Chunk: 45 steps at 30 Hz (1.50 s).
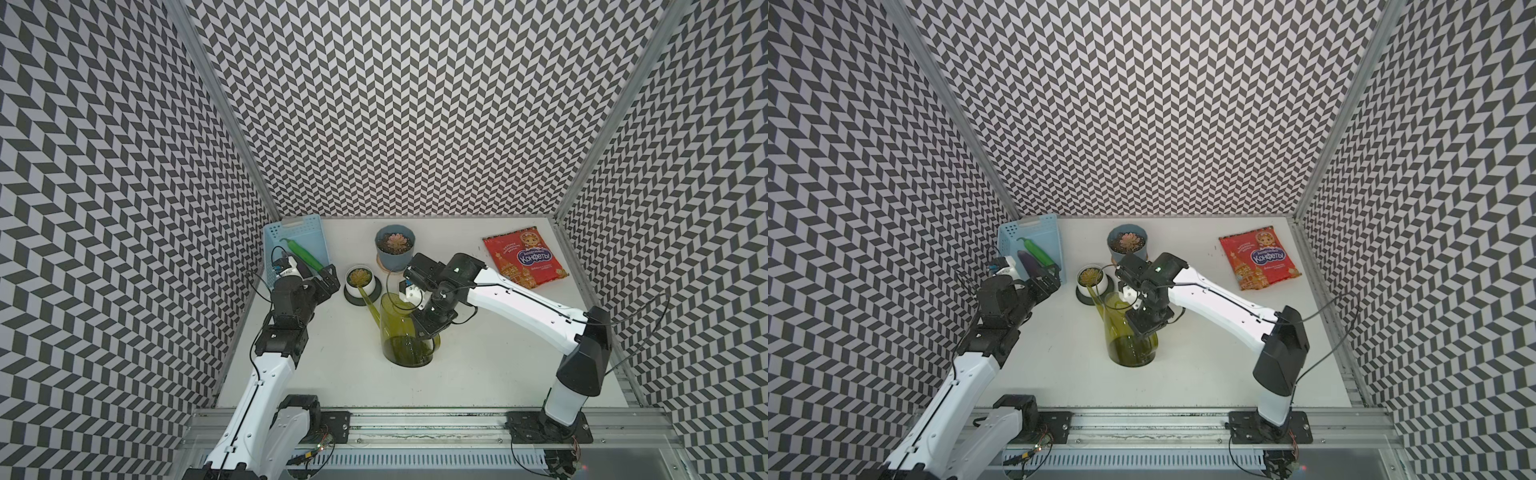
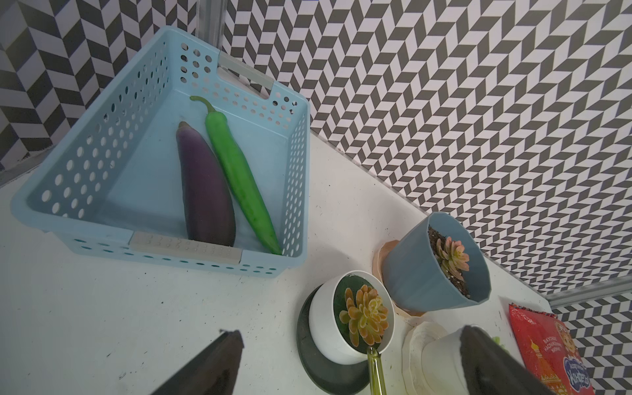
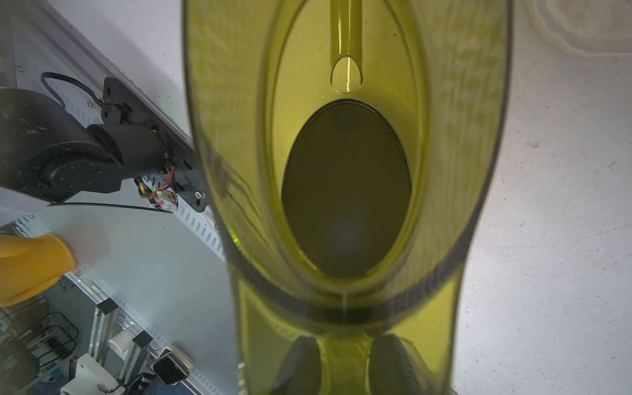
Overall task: Water the succulent around the soil edge
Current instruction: Water the soil of the potted plant with water.
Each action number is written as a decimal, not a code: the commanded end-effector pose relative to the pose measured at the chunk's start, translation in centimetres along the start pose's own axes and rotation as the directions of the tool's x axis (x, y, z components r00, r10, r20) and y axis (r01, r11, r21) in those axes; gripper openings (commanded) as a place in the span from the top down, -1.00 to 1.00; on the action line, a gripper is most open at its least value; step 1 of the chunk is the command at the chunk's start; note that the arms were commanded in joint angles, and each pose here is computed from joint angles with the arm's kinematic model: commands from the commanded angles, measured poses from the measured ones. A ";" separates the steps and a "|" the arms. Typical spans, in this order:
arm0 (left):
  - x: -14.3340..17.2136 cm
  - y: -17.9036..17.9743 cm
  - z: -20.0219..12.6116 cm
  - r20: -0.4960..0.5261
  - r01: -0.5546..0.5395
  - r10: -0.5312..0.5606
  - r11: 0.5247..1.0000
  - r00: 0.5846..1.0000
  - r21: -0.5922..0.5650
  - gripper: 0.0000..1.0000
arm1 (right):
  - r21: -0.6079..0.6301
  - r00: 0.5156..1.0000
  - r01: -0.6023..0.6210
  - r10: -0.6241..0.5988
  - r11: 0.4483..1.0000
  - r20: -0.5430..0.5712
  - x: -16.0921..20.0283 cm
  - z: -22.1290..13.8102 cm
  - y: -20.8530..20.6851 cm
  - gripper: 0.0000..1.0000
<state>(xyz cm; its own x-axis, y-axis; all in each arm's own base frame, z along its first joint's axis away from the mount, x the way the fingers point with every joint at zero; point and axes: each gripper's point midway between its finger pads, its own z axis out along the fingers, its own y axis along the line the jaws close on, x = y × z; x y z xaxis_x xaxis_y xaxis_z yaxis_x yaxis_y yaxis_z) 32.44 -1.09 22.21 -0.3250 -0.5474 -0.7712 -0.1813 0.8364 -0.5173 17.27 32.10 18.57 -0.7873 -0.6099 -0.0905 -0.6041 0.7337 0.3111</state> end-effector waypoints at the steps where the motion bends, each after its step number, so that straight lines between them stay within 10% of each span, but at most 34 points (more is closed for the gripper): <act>1: -0.7 -0.3 -0.5 0.024 -0.009 0.009 1.000 1.000 0.008 -1.00 | -0.015 0.996 0.016 -0.014 1.000 0.093 -0.7 -1.7 0.7 1.00; 45: -1.2 -0.4 -0.5 0.033 -0.015 0.015 1.000 0.999 0.001 -1.00 | 0.009 0.974 -0.025 0.022 1.000 0.224 -1.6 -3.9 -1.5 1.00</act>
<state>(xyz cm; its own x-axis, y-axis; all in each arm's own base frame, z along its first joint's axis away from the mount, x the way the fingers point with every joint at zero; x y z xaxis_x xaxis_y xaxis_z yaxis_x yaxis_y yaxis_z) 32.45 -1.07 22.23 -0.3242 -0.5471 -0.7718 -0.1818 0.8366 -0.5167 19.22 30.09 19.40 -0.8292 -0.5307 -0.1755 -0.5589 0.7816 0.2771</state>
